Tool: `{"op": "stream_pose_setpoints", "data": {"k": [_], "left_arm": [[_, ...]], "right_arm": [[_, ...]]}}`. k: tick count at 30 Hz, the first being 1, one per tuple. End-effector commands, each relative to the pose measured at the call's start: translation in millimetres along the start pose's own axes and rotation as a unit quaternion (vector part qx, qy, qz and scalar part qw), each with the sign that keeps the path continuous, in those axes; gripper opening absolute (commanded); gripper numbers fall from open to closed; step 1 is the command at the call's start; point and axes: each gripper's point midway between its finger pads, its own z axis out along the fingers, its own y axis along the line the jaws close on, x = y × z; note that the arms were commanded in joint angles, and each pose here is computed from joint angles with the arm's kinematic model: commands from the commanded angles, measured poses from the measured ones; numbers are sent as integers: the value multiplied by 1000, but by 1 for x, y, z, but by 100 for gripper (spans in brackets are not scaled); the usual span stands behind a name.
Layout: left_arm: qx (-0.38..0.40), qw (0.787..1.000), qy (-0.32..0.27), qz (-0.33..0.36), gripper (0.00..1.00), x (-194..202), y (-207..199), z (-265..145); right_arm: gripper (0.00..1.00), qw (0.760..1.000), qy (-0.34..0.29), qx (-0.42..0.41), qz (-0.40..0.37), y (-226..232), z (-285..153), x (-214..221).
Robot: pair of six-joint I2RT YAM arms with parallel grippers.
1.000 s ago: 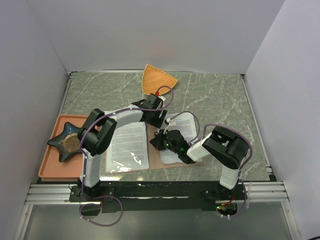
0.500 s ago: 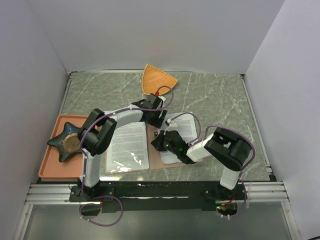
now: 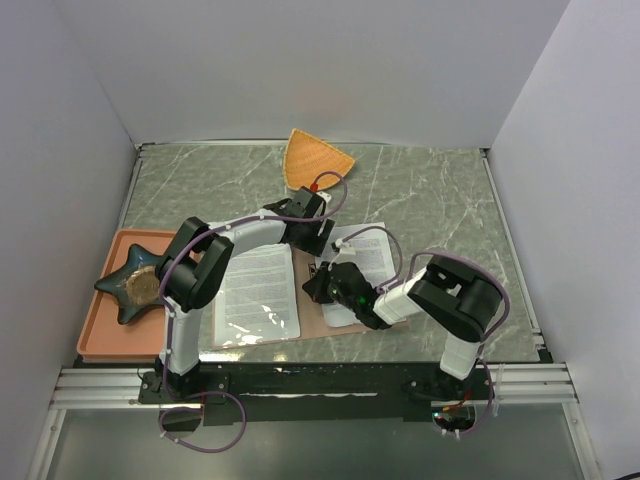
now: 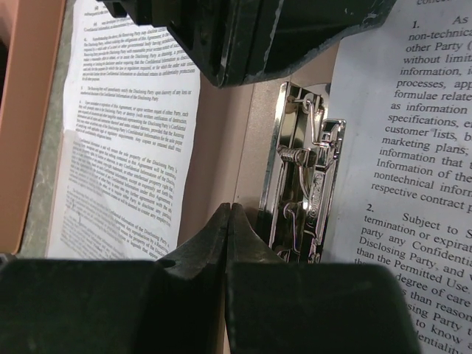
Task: Put the files into the folder
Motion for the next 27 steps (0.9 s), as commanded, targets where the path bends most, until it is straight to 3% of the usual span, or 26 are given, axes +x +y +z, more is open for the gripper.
{"op": "stream_pose_setpoints", "data": {"k": [1, 10, 17, 27], "left_arm": [[-3, 985, 170, -15, 78, 102, 9, 11], [-3, 985, 171, -18, 78, 103, 10, 9], [-2, 985, 171, -20, 78, 103, 9, 9], [-4, 984, 175, -21, 77, 108, 10, 11]], "right_arm": [[0, 962, 191, 187, -50, -134, -52, 106], [0, 973, 199, 107, 53, -122, -41, 109], [0, 971, 209, 86, 81, -116, -38, 116], [0, 972, 192, -8, 133, -80, -21, 105]]}}
